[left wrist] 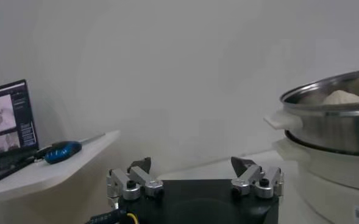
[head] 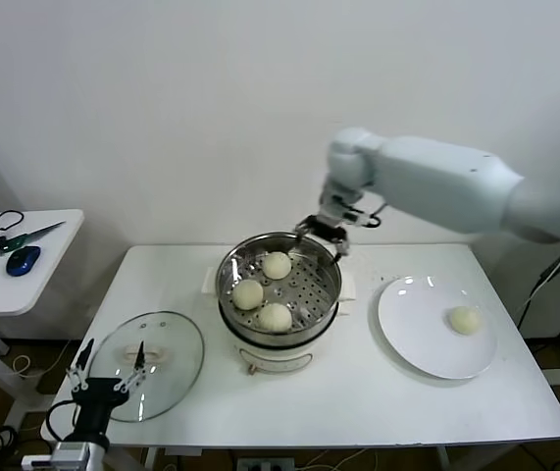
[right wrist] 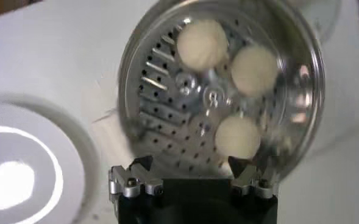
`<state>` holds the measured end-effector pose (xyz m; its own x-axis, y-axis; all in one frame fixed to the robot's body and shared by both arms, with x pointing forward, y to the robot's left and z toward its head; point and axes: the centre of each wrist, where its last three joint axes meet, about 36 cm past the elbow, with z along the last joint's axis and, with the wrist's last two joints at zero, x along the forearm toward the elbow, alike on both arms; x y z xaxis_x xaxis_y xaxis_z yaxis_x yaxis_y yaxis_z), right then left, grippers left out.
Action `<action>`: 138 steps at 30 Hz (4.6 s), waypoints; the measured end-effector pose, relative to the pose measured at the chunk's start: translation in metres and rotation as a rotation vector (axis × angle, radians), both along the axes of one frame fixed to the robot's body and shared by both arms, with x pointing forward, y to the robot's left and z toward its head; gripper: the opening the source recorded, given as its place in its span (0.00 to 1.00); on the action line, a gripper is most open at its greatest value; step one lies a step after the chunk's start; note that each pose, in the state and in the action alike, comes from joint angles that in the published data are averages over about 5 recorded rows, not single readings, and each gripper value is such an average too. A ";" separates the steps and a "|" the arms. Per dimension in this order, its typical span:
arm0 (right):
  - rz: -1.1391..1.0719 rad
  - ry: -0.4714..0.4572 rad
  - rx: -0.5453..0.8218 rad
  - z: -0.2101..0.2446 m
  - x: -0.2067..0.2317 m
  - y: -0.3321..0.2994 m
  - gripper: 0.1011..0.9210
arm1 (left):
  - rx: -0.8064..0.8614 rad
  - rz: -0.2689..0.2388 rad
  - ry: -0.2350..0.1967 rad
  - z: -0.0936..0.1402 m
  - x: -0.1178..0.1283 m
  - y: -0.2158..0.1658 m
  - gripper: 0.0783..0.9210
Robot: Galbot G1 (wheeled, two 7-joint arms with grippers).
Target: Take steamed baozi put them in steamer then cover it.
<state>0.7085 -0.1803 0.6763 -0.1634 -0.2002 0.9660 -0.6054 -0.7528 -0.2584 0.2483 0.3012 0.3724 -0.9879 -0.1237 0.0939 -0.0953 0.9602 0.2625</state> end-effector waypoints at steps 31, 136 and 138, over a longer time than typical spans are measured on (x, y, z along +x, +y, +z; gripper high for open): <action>-0.739 0.101 -0.119 -0.179 -0.036 -0.293 0.88 | 0.017 0.018 0.023 -0.003 0.001 -0.005 0.88; -0.717 0.208 0.131 -0.085 -0.016 0.050 0.76 | -0.026 -0.085 0.019 -0.007 0.001 -0.019 0.88; -0.720 0.208 0.128 -0.089 -0.016 0.051 0.76 | -0.026 -0.086 0.019 -0.007 0.001 -0.019 0.88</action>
<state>0.6926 -0.1291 0.5878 -0.1127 -0.2258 0.9676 -0.9816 -0.1256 -0.1437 0.2494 0.2820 0.3650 -0.9928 -0.0361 0.1145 -0.0078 0.9711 0.2384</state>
